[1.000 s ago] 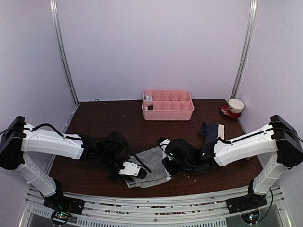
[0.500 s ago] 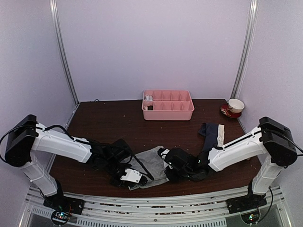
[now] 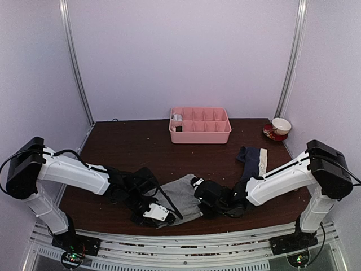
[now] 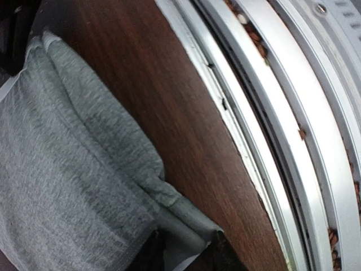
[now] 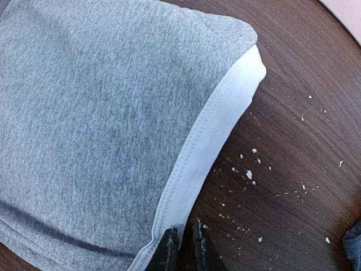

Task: Roll the underwear
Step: Smooth out the underwear at the center of the board, then move the underwear to the center of the board.

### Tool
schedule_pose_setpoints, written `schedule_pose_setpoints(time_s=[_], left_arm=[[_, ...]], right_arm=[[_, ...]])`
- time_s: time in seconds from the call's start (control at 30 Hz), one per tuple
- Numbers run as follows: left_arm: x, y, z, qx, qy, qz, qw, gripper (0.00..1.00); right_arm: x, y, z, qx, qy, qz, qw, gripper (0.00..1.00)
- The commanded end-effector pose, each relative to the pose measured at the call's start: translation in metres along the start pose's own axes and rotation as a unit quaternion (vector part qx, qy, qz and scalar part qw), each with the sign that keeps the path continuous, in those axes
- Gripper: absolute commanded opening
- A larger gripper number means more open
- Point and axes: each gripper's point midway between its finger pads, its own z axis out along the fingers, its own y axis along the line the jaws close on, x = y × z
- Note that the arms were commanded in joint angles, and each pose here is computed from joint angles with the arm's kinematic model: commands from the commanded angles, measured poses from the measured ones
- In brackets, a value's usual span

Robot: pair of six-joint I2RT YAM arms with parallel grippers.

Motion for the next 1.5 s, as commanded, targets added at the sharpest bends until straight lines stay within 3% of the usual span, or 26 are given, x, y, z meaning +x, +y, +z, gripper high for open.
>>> schedule_pose_setpoints(time_s=[0.0, 0.17, 0.33, 0.5, 0.7, 0.87, 1.2, 1.47], left_arm=[[-0.022, 0.007, -0.017, -0.006, -0.025, 0.015, 1.0, 0.42], [-0.052, 0.029, -0.051, -0.054, -0.056, 0.032, 0.996, 0.7], [-0.067, 0.048, -0.093, -0.126, -0.095, 0.039, 0.987, 0.96], [-0.049, 0.08, -0.128, -0.221, -0.115, -0.002, 0.968, 0.98], [-0.007, 0.134, -0.175, -0.378, -0.129, -0.09, 0.912, 0.98], [0.013, 0.145, -0.183, -0.433, -0.136, -0.117, 0.883, 0.98], [0.031, 0.152, -0.187, -0.47, -0.128, -0.141, 0.862, 0.98], [0.024, 0.144, -0.194, -0.471, -0.146, -0.128, 0.86, 0.98]], right_arm=[[-0.01, -0.011, -0.007, 0.036, 0.002, -0.02, 0.999, 0.13], [-0.036, -0.019, -0.024, 0.055, -0.026, -0.019, 0.998, 0.33], [-0.047, -0.031, -0.041, 0.067, -0.05, -0.007, 0.996, 0.74], [-0.072, -0.048, -0.048, 0.092, -0.082, 0.01, 0.992, 0.99], [-0.097, -0.066, -0.026, 0.133, -0.075, 0.004, 0.988, 1.0], [-0.104, -0.075, 0.007, 0.146, -0.052, -0.001, 0.988, 1.0], [-0.099, -0.073, 0.07, 0.15, 0.012, -0.034, 0.988, 1.0], [-0.122, -0.06, 0.131, 0.114, 0.025, -0.073, 0.99, 1.0]])
